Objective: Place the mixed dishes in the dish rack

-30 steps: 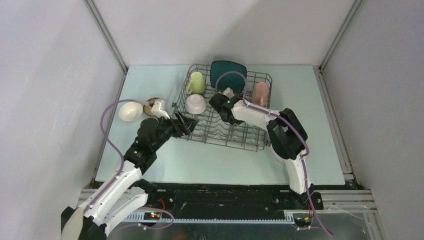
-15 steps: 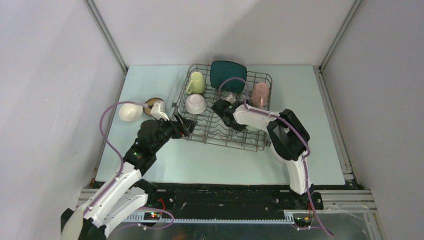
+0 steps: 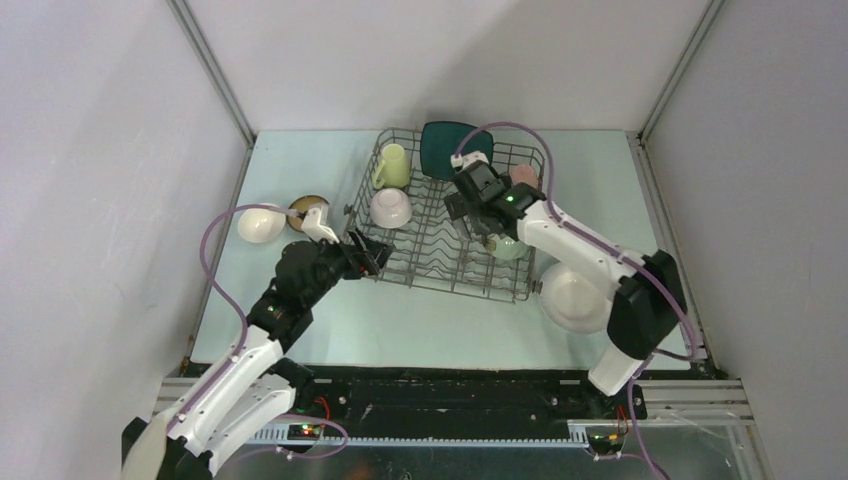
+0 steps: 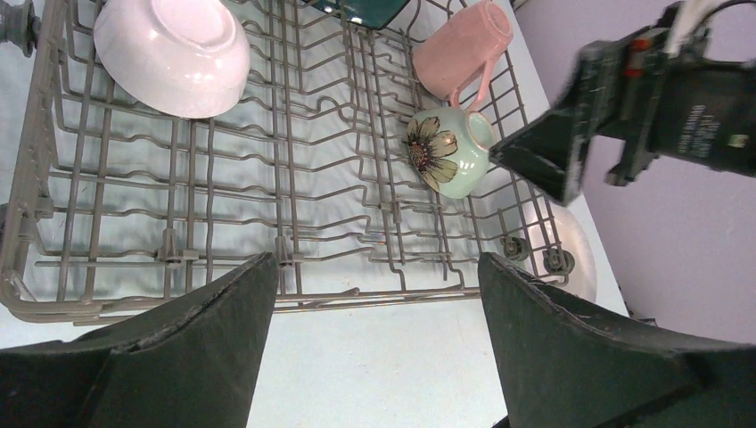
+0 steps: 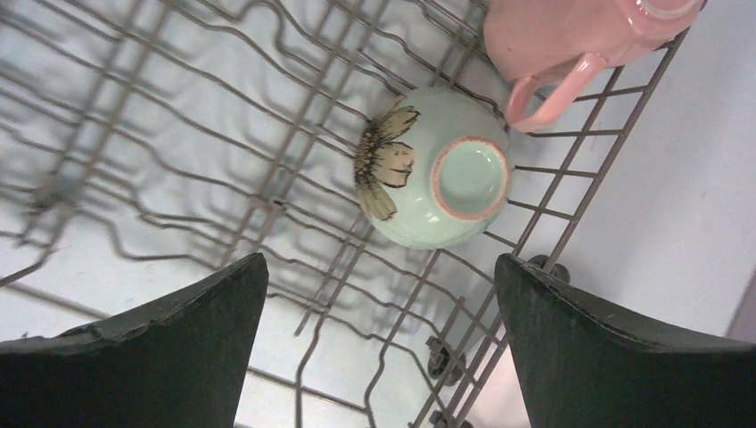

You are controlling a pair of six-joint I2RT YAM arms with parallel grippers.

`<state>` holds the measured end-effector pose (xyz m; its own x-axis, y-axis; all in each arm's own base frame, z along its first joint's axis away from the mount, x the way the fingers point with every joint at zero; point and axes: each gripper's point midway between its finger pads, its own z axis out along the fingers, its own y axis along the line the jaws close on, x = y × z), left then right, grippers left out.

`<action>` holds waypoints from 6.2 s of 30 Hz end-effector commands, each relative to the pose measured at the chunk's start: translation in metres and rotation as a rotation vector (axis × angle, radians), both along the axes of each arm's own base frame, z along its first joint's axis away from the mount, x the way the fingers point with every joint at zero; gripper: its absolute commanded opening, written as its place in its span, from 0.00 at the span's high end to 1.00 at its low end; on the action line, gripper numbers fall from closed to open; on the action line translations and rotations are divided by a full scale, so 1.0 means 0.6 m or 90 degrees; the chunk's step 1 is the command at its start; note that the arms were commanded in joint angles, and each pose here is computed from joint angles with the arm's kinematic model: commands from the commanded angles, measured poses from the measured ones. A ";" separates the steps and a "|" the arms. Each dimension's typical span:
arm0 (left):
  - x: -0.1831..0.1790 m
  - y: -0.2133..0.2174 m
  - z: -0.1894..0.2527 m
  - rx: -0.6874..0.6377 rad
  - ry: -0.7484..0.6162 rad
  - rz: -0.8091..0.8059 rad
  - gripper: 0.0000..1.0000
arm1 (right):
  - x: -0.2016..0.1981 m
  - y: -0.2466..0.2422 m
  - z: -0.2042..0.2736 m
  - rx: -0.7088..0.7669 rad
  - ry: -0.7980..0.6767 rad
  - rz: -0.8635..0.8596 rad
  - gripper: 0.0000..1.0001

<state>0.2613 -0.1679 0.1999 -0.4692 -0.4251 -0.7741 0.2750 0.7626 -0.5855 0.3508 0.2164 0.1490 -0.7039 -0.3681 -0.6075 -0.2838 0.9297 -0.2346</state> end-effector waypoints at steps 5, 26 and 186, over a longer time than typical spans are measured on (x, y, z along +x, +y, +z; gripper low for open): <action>-0.005 -0.007 0.031 -0.014 -0.041 -0.014 0.12 | -0.034 0.012 0.120 0.206 -0.068 0.011 0.01; -0.040 -0.016 0.038 -0.015 -0.081 -0.055 0.12 | -0.226 -0.402 0.027 0.391 -0.105 -0.669 0.12; -0.007 -0.009 -0.048 0.082 -0.130 -0.043 0.12 | 0.310 0.058 0.134 0.048 -0.438 0.438 0.44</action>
